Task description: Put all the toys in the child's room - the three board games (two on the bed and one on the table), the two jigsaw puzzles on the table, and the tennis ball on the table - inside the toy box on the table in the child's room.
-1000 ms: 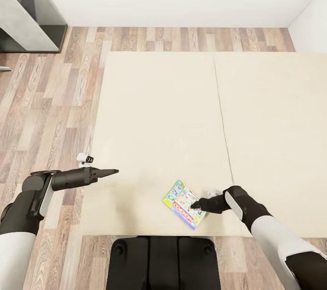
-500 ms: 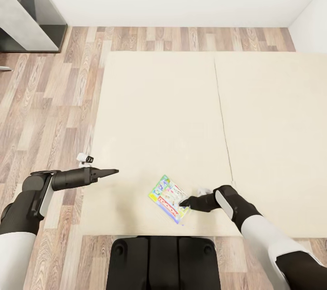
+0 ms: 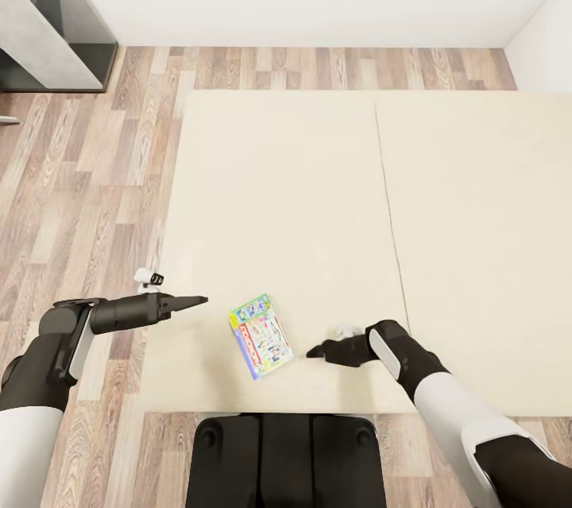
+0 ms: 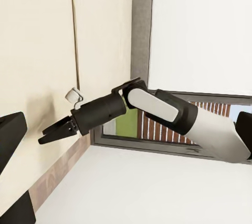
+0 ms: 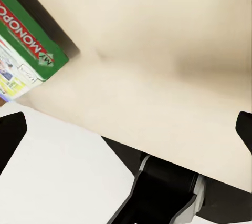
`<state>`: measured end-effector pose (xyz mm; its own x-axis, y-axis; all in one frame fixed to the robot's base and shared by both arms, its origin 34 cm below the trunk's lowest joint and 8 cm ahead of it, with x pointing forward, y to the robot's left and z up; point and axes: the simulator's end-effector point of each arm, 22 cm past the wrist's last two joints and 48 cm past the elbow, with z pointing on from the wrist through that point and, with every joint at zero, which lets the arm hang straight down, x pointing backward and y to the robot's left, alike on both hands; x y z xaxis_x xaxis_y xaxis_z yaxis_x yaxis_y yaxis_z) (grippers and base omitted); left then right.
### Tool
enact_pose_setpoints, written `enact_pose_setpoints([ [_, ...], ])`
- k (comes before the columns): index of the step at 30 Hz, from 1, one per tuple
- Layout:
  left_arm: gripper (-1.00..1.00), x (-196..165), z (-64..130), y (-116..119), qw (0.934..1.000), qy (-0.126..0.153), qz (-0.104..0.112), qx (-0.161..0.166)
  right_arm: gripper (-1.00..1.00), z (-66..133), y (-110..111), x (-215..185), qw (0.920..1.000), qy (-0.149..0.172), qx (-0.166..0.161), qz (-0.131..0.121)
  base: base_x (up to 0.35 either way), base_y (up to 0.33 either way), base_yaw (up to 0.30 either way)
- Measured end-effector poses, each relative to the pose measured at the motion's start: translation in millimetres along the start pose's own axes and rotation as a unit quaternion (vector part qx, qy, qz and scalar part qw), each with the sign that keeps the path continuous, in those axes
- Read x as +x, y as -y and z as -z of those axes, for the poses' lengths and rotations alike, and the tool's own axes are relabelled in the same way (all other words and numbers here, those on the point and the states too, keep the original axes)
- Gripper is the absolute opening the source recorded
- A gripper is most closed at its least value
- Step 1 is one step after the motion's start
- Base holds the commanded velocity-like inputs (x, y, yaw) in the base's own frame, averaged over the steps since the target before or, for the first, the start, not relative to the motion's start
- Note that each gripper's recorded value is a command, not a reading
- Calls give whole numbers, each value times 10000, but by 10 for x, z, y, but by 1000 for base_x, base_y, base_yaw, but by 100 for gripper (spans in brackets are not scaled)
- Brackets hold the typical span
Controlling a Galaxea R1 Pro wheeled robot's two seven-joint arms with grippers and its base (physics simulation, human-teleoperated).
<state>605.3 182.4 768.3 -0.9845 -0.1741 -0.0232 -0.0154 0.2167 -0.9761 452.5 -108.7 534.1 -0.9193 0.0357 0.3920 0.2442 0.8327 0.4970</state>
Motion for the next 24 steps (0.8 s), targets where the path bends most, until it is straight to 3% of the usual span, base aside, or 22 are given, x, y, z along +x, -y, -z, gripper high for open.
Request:
enact_pose_setpoints([
  [4,100,1,-1,0,10000,-3,-2,0,100,-37,-86,0,10000,5,-53,32,0,0,0],
  [14,100,1,2,-1,10000,-3,-4,-4,100,-192,-549,4,9993,-28,-325,168,0,0,0],
  [24,100,0,3,-1,10000,-1,-8,-4,100,-186,-661,-103,9990,61,-349,260,0,0,0],
])
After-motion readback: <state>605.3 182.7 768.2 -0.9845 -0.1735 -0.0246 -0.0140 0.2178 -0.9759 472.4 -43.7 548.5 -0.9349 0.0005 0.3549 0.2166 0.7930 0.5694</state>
